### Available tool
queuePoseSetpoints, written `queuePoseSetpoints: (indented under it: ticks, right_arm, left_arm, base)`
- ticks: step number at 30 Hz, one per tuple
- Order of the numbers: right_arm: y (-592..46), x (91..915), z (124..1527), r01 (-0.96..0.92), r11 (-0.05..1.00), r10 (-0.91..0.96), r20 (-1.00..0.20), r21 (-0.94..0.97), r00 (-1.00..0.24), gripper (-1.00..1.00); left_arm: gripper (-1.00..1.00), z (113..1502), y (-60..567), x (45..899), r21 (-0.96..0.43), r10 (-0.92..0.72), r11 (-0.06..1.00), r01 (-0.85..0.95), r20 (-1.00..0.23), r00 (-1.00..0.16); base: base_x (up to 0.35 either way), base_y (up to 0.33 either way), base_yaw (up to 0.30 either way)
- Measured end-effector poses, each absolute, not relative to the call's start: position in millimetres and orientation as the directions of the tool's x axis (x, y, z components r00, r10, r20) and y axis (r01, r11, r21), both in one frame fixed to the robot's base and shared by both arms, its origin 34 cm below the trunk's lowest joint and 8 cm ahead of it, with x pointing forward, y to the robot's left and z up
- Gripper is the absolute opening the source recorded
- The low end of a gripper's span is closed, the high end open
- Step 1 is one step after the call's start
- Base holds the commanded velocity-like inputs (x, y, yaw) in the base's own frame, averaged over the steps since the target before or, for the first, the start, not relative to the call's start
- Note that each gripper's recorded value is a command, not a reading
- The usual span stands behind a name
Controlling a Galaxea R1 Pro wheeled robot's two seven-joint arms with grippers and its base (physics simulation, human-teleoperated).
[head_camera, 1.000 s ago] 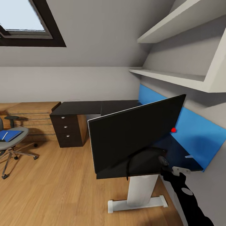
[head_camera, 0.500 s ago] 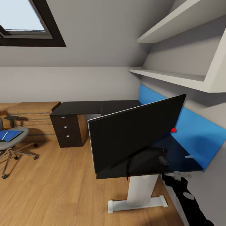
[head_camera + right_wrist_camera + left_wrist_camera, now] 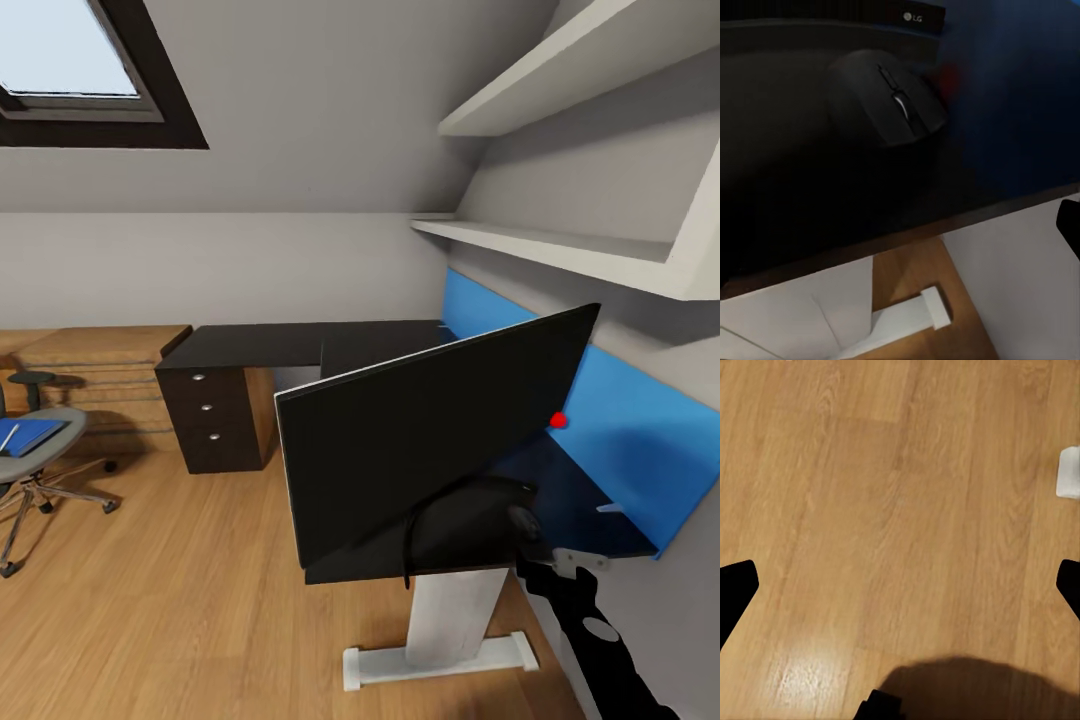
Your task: In the bedroom, organize the workspace by keeping the computer under the desk, ensuring the monitor is on the desk, placing the keyboard on the desk next to the monitor, placing the mouse on the desk next to the keyboard, moving the folder from the swivel chair onto the desk next to the mouse, stacking the notebook on top of the folder with the pen on top of the notebook, and positioning the swivel chair next to the desk.
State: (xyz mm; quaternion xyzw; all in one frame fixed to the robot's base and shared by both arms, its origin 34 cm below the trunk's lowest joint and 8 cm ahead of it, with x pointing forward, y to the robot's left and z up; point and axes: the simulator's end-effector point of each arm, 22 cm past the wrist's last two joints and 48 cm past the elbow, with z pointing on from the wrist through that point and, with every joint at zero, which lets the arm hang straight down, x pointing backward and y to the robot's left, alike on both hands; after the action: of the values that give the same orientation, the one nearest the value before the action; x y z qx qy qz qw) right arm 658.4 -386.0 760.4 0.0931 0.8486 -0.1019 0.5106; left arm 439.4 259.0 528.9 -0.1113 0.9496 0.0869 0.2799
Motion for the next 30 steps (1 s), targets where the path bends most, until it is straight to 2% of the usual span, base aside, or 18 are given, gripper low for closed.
queuePoseSetpoints:
  ticks: [30]
  right_arm:
    - [-387.1,648.4,733.0,0.245,0.963,0.018,-0.884,-0.110,-0.467,1.00]
  left_arm:
    - [1.00,529.0,259.1,439.6,0.103,-0.163,0.960,-0.260,-0.552,-0.818]
  base:
    - [0.013,0.000,0.000]
